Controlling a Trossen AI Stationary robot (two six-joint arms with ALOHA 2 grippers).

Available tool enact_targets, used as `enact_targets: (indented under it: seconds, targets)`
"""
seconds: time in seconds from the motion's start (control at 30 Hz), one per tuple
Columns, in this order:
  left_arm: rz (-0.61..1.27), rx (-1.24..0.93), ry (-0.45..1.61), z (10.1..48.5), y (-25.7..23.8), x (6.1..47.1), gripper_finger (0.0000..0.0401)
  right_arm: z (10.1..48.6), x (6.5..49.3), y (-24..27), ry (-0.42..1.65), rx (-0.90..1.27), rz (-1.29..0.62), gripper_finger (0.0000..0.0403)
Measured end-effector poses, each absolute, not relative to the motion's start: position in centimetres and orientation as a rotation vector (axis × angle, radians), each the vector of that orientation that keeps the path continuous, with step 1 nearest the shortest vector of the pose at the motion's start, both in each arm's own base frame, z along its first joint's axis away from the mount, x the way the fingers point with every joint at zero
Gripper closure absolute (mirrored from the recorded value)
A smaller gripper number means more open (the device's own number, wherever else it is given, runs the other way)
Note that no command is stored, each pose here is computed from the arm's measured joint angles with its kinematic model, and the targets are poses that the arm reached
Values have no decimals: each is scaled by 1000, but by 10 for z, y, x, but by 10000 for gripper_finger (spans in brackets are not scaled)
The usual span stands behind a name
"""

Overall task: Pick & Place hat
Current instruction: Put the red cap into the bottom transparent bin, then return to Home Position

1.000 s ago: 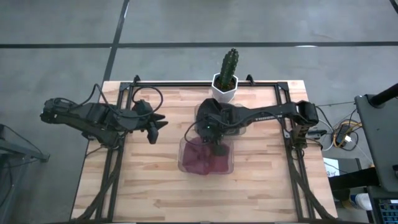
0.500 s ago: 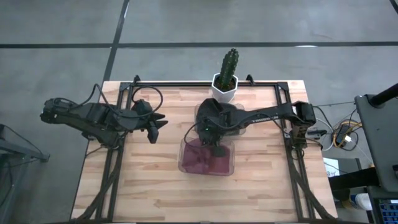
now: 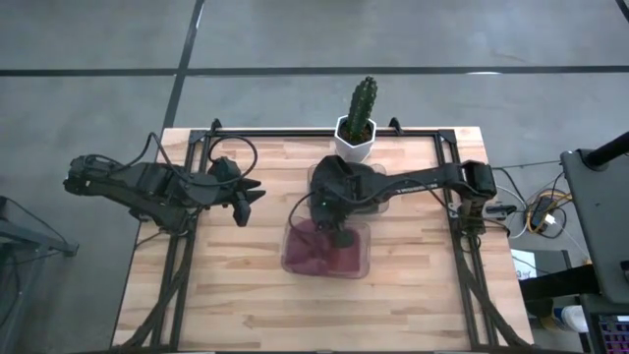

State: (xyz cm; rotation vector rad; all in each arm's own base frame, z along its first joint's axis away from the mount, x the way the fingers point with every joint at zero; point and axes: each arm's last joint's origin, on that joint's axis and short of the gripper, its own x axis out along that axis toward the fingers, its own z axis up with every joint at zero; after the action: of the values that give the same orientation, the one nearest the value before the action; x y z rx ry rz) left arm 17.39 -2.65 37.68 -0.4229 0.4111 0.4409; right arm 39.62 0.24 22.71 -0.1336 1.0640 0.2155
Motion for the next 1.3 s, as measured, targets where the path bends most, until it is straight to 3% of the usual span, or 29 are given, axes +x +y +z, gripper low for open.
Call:
enact_targets:
  seconds: [0.17,0.73,0.97,1.3]
  targets:
    - [441,-422,411,377,-27,174,261,233,398,5,1044,-161,228,372]
    - [439,-414,413,377,-26,174,261,251,392,7,1103,-171,248,248]
    - [440,-407,422,377,-26,171,261,283,376,17,1070,-171,254,243]
    - [384,-336,380,386,-24,153,261,330,320,23,987,-144,239,278]
